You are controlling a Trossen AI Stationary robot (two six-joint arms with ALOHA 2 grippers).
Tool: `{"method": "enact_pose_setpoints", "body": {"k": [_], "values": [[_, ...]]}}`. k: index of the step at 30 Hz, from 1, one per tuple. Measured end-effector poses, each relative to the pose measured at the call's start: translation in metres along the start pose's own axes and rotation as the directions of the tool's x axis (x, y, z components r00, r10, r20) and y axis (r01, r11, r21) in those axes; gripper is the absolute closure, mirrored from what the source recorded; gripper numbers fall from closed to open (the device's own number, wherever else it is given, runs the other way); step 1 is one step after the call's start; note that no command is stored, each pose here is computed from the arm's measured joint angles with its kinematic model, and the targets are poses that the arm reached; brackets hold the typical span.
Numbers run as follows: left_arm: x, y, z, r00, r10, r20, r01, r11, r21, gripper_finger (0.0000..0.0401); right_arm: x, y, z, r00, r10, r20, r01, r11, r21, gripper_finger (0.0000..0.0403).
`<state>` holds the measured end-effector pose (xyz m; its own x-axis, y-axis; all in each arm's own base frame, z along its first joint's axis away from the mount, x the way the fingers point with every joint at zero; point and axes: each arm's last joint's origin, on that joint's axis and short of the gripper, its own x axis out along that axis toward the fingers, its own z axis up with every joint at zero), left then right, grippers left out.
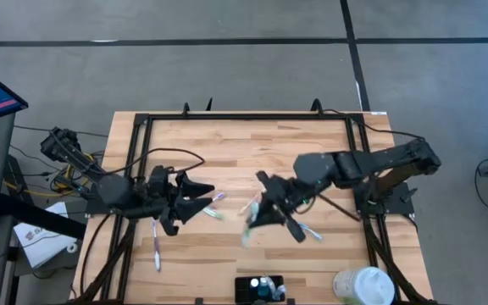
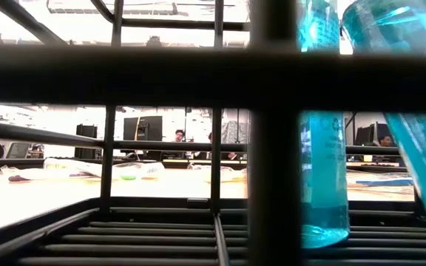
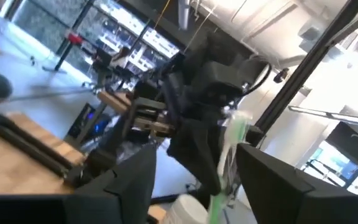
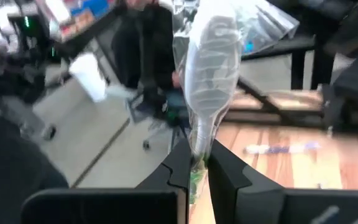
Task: Pick & Place toothbrushing station
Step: Put the bottom green toothbrush into the black mesh organizer
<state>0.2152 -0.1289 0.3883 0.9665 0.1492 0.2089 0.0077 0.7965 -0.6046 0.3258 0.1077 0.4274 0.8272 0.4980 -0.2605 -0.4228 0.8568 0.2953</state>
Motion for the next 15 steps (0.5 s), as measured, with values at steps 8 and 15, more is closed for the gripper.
{"method": "enact_pose_setpoints", "body": {"k": [8, 15], "values": [[0.009, -0.001, -0.044, 0.983, -0.030, -0.180, 0.030, 1.000, -0.006, 0.0264, -0.003, 0.031, -0.022, 0.986, 0.006, -0.166, -0.021, 0.996, -0.090, 0.0382], [0.023, 0.004, -0.091, 0.981, 0.080, -0.179, -0.094, 0.993, -0.068, 0.0322, -0.019, 0.042, -0.049, 0.979, 0.000, -0.204, -0.025, 0.993, -0.119, 0.0382]]}}
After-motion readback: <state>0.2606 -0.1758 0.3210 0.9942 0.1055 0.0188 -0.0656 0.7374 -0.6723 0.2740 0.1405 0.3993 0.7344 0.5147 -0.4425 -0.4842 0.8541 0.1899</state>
